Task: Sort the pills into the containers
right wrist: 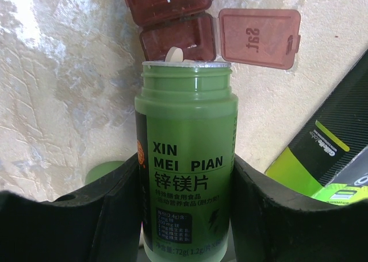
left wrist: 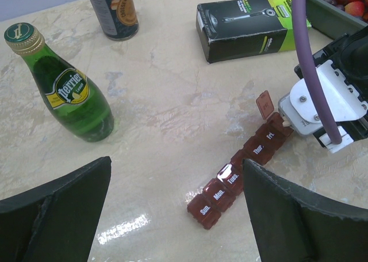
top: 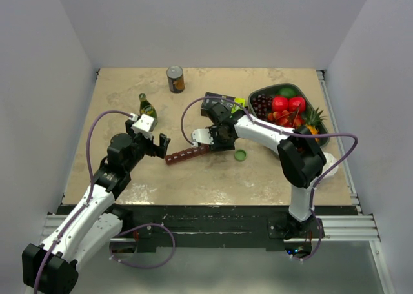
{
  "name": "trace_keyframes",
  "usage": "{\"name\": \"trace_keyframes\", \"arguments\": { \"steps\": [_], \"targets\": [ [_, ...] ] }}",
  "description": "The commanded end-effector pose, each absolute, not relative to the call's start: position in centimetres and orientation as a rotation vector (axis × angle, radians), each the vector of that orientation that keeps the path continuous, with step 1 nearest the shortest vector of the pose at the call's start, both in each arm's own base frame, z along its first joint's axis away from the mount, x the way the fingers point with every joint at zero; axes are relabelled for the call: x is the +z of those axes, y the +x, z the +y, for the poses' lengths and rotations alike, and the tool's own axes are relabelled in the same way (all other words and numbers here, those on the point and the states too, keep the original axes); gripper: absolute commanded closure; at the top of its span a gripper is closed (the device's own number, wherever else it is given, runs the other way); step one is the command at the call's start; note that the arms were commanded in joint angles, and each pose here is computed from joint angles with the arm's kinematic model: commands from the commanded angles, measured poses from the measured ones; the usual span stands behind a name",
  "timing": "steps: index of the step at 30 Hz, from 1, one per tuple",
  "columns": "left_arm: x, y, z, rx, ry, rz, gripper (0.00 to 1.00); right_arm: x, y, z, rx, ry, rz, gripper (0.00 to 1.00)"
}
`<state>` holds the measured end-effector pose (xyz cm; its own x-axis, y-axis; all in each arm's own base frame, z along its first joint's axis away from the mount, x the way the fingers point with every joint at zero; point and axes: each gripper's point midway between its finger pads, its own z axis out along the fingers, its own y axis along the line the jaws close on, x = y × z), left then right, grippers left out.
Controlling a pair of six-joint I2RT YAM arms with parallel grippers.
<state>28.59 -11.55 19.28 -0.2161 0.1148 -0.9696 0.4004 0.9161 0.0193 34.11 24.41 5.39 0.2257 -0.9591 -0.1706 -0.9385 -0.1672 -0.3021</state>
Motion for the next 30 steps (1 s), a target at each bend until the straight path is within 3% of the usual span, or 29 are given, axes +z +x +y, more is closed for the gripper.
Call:
{"name": "trace_keyframes", "arguments": {
  "steps": [1, 30],
  "targets": [
    [20.93, 28.94, -11.55, -0.272, 0.384, 1.736, 0.00, 7.10, 35.28, 25.29, -0.135, -2.152, 1.706, 0.97],
    [20.97, 28.91, -11.59, -0.274, 0.387, 1.734, 0.00, 6.86, 35.09, 25.45, -0.181, -2.197, 1.684, 0.97]
  ]
}}
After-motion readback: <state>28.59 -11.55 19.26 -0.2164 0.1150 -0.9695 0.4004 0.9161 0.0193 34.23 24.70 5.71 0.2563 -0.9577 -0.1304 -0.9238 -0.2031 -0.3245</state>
